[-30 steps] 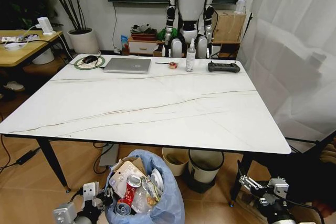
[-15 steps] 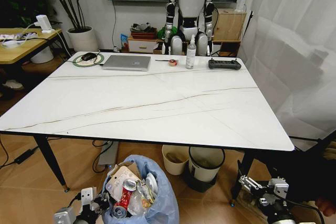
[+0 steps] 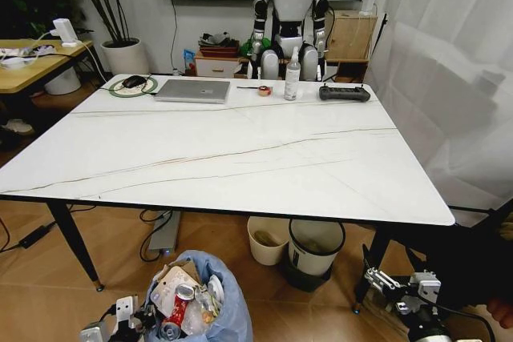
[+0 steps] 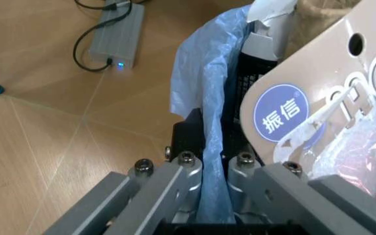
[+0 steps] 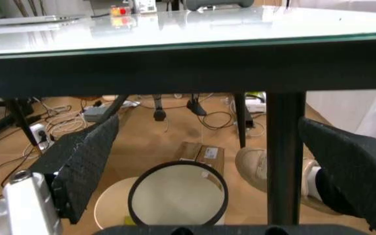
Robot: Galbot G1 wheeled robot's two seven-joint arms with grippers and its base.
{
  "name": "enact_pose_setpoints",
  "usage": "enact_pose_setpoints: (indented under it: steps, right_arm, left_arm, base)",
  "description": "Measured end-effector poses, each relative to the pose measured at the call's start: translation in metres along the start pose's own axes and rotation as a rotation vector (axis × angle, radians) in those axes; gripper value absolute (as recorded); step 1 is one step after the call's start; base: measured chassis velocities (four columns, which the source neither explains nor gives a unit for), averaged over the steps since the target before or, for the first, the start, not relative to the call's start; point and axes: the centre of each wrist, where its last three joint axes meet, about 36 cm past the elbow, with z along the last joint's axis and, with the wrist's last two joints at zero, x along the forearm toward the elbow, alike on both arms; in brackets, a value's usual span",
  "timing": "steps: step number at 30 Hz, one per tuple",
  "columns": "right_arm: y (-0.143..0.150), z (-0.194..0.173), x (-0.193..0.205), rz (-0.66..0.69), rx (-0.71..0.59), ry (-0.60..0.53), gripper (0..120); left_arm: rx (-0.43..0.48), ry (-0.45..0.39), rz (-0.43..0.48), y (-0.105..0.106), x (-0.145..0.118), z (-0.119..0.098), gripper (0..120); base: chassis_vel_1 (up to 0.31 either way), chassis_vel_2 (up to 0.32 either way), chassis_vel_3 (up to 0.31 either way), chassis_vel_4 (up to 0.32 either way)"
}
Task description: Pick up the trash bin and place the trash from the table into it.
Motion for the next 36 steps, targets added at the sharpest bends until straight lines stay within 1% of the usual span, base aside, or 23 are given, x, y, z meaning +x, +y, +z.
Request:
enact_pose_setpoints:
  steps: [4,12,17,22,25,31,36]
  right_arm:
    - [0.0,0.0,0.0,0.0,0.0,0.0,100]
    - [0.0,0.0,0.0,0.0,0.0,0.0,100]
    - [0.0,0.0,0.0,0.0,0.0,0.0,100]
    - [0.0,0.0,0.0,0.0,0.0,0.0,100]
    - [0.0,0.0,0.0,0.0,0.0,0.0,100]
    - [0.0,0.0,0.0,0.0,0.0,0.0,100]
    - [0.0,0.0,0.0,0.0,0.0,0.0,100]
  left_arm:
    - [0.002,-0.008,-0.019,0.011,-0.014,0.005,0]
    - [0.012,-0.006,-0.035,0.021,-0.028,0.017,0]
    - [0.025,-0.028,-0.041,0.028,-0.046,0.022,0]
    - [0.029,-0.037,-0.047,0.031,-0.054,0.025,0]
    - [0.026,-0.043,-0.053,0.035,-0.06,0.031,0]
    - [0.024,-0.056,-0.058,0.038,-0.065,0.036,0]
    - [0.019,-0.082,-0.058,0.04,-0.073,0.041,0]
  base:
    - [0.0,0.0,0.0,0.0]
    - [0.0,0.0,0.0,0.0]
    - [0.0,0.0,0.0,0.0]
    - [0.0,0.0,0.0,0.0]
    - [0.0,0.0,0.0,0.0]
    - [0.0,0.0,0.0,0.0]
    - [0.0,0.0,0.0,0.0]
